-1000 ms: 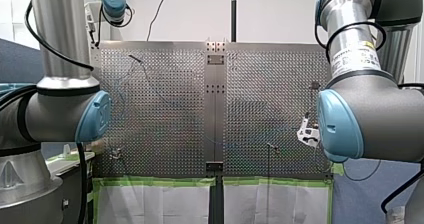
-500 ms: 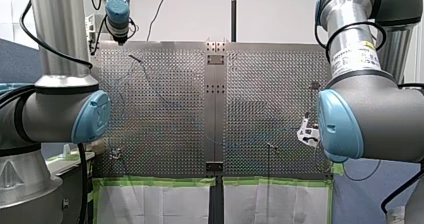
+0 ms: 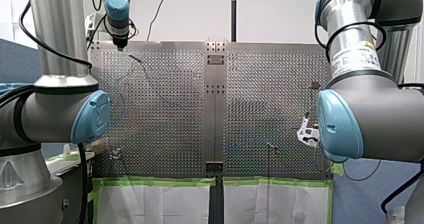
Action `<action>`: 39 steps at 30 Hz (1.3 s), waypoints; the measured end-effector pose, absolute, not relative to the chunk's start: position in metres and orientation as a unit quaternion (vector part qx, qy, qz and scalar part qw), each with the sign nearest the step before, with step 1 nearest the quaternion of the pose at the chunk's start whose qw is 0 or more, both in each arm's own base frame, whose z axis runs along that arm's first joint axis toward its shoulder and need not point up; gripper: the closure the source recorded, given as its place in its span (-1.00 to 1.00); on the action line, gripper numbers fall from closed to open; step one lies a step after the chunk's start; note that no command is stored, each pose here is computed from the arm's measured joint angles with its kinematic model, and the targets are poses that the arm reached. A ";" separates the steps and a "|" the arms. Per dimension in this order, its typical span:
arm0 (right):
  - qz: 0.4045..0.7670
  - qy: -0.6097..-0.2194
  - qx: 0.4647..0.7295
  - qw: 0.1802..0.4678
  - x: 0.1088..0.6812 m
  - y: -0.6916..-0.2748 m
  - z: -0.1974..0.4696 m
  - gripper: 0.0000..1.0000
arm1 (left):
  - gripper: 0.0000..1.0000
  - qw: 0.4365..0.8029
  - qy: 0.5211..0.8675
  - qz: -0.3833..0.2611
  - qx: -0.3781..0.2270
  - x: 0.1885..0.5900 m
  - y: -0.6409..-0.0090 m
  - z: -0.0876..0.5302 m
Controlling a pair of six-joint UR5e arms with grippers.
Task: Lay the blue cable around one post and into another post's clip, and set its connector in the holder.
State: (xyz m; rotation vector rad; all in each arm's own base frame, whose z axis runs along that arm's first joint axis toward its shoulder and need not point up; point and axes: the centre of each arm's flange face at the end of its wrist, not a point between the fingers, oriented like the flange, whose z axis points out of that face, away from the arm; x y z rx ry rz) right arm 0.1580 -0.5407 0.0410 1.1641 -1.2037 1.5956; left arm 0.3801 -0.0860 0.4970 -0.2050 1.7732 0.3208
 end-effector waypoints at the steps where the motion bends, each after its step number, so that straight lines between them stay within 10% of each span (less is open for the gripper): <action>1: 0.632 -0.476 0.461 0.403 0.158 -0.541 0.041 1.00 | -1.00 0.613 0.773 0.141 -0.085 0.379 -0.086 0.496; 39: 0.633 -0.474 0.459 0.404 0.158 -0.541 0.042 1.00 | -1.00 0.547 0.820 0.164 -0.046 0.360 -0.089 0.487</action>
